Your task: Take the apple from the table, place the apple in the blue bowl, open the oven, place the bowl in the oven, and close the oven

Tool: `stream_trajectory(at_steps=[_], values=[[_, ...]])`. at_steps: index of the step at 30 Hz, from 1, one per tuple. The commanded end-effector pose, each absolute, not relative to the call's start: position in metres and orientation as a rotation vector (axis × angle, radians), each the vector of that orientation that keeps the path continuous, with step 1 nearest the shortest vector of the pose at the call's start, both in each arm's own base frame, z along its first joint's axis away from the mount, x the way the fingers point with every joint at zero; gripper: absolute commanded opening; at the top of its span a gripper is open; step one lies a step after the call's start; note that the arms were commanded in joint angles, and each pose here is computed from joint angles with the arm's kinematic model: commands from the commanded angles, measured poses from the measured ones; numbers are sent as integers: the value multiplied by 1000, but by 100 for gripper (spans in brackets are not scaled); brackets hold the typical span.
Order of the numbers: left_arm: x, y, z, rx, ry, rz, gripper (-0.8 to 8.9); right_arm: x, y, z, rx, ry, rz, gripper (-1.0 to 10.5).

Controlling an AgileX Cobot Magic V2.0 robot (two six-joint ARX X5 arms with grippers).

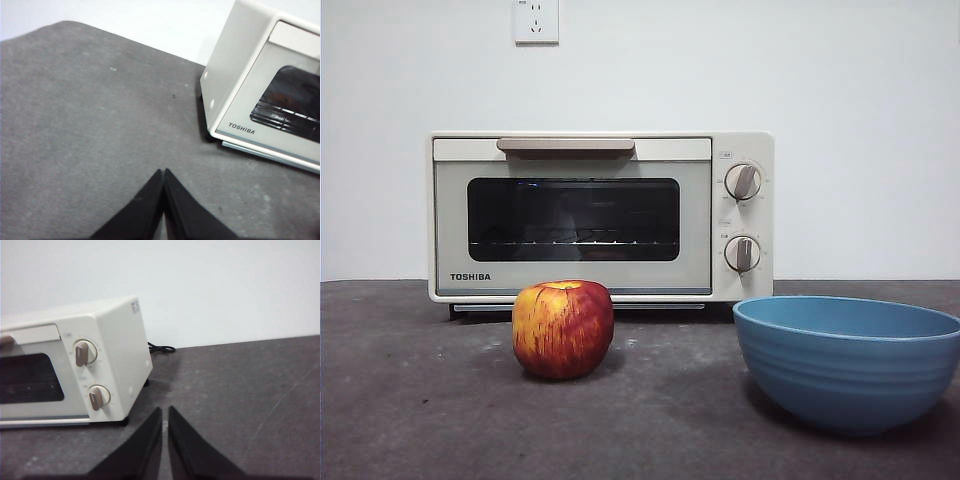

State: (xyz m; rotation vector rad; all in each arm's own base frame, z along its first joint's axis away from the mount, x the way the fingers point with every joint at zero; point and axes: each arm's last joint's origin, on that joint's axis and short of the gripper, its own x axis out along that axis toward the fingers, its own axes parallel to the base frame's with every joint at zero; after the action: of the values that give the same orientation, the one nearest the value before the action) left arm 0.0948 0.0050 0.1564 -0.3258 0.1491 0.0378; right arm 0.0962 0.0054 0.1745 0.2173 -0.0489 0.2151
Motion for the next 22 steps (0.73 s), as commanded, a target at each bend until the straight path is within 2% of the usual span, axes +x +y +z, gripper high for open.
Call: stream_trajectory(at_steps=[1, 7, 13, 22], values=[[94, 4, 156, -394, 165, 7, 7, 96, 5, 176, 335, -45, 224, 4], [89, 1, 183, -456, 152, -84, 7, 91, 6, 192, 383, -15, 243, 4], [88, -2, 216, -475, 197, -183, 7, 90, 8, 220, 387, 88, 277, 4], [99, -6, 269, -373, 424, -350, 7, 111, 17, 267, 287, 369, 500, 4]])
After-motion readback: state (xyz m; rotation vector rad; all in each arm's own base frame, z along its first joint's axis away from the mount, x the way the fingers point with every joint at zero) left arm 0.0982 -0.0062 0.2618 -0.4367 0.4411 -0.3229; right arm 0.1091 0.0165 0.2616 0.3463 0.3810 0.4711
